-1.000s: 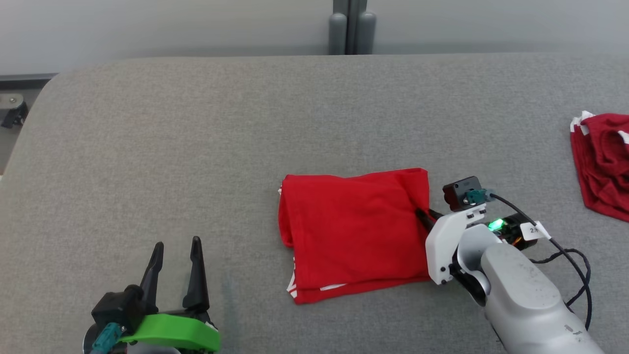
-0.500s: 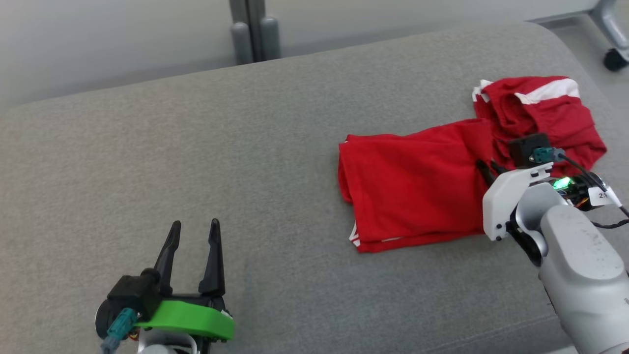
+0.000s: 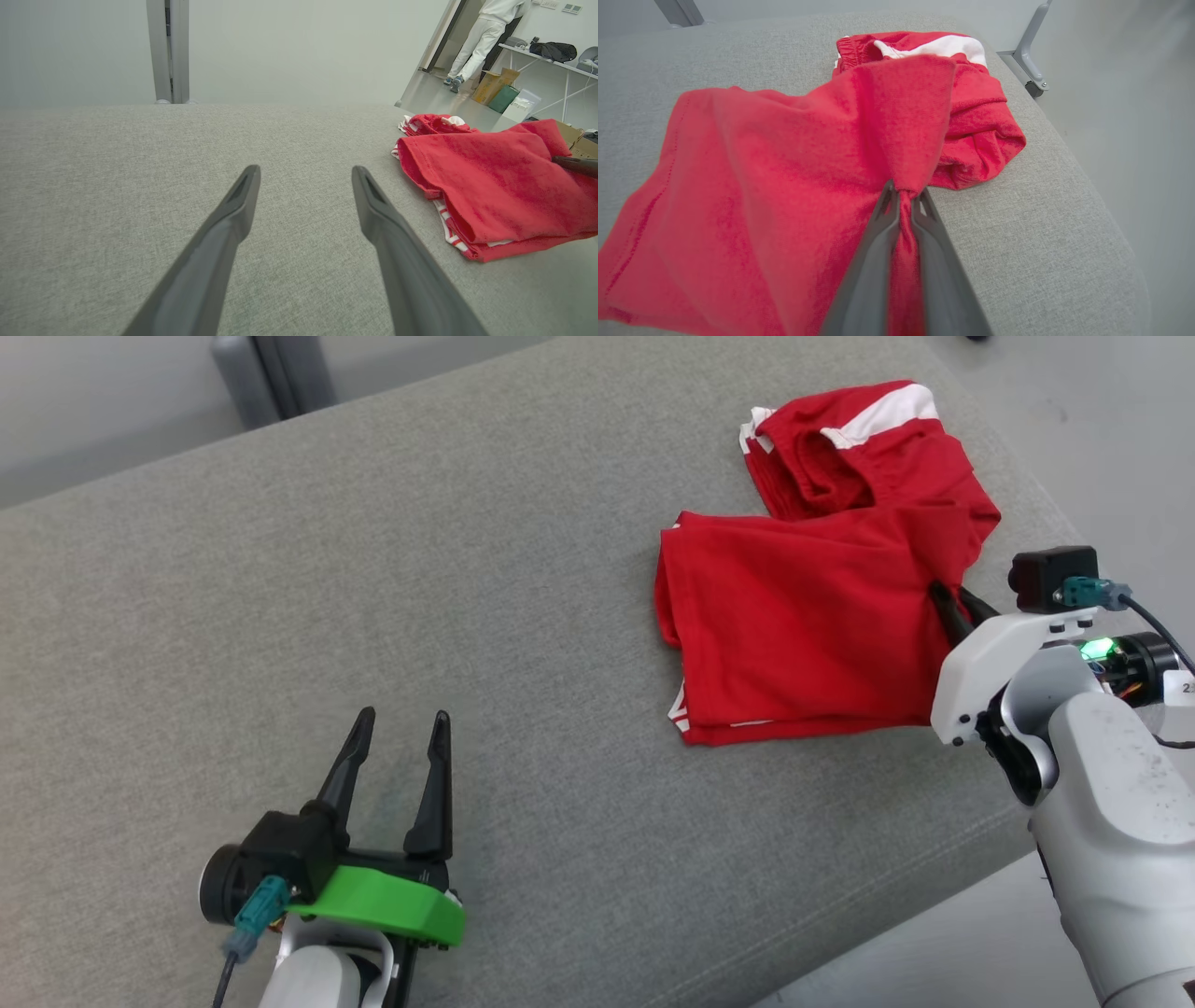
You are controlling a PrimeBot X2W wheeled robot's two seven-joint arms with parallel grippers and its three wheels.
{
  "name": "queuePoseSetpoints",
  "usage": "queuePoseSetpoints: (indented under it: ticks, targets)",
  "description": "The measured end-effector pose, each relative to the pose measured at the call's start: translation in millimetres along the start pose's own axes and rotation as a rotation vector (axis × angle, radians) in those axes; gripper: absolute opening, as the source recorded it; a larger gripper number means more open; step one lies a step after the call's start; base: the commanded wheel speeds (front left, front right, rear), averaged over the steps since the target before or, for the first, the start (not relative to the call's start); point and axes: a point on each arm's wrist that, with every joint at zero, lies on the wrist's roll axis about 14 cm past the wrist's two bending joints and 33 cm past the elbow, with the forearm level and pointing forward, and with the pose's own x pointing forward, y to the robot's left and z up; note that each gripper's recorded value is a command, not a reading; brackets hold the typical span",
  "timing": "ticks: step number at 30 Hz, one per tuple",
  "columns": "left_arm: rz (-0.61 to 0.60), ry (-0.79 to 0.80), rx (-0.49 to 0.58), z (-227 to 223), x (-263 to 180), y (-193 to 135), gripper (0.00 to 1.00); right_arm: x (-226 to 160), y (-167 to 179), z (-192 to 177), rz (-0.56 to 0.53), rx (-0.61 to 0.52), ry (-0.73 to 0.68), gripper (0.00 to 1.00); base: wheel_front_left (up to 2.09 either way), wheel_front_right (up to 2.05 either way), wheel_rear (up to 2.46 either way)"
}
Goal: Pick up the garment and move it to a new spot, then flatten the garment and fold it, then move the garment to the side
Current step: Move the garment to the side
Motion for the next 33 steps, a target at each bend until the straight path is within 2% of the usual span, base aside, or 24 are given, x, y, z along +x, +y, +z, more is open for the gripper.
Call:
queuePoseSetpoints:
  ticks: [7, 14, 20, 26, 27, 28, 29, 30, 33]
  targets:
    - [-0.022, 0.031, -0.027, -15.9, 8.9, -0.2, 1.0, 12.8, -7.0, 9.4, -0.026, -0.035, -0.003, 0.0, 0.0, 0.0, 0.0]
    - [0.02, 0.031, -0.017, -15.7, 4.3, 18.1, 1.0, 41.7, 0.5, 61.9, -0.012, -0.082, -0.062, 0.0, 0.0, 0.0, 0.0]
    - [0.066, 0.025, -0.015, -14.2, -1.1, 34.5, 1.0, 62.5, -25.9, 87.2, -0.082, -0.11, -0.06, 0.0, 0.0, 0.0, 0.0]
    - [0.131, 0.022, -0.009, -12.8, -10.9, 56.8, 1.0, 78.7, -58.3, 88.4, -0.172, -0.142, -0.027, 0.0, 0.0, 0.0, 0.0]
    - [0.14, 0.023, -0.007, -13.0, -12.6, 59.7, 1.0, 80.8, -61.9, 87.7, -0.182, -0.145, -0.023, 0.04, 0.0, 0.0, 0.0]
    - [0.151, 0.024, -0.004, -13.4, -14.7, 63.5, 1.0, 83.7, -64.3, 86.1, -0.191, -0.154, -0.02, 0.27, 0.0, 0.0, 0.0]
    - [0.161, 0.025, -0.003, -13.7, -16.4, 66.8, 1.0, 86.4, -66.1, 85.1, -0.198, -0.161, -0.022, 0.4, 0.0, 0.0, 0.0]
    - [0.168, 0.025, -0.003, -13.9, -17.6, 69.4, 1.0, 88.5, -67.7, 85.9, -0.205, -0.157, -0.036, 1.0, 0.0, 0.0, 0.0]
    - [0.209, 0.038, -0.003, -19.0, -25.0, 83.2, 1.0, 102.0, -58.3, 68.4, -0.213, -0.153, -0.03, 1.0, 0.0, 0.0, 0.0]
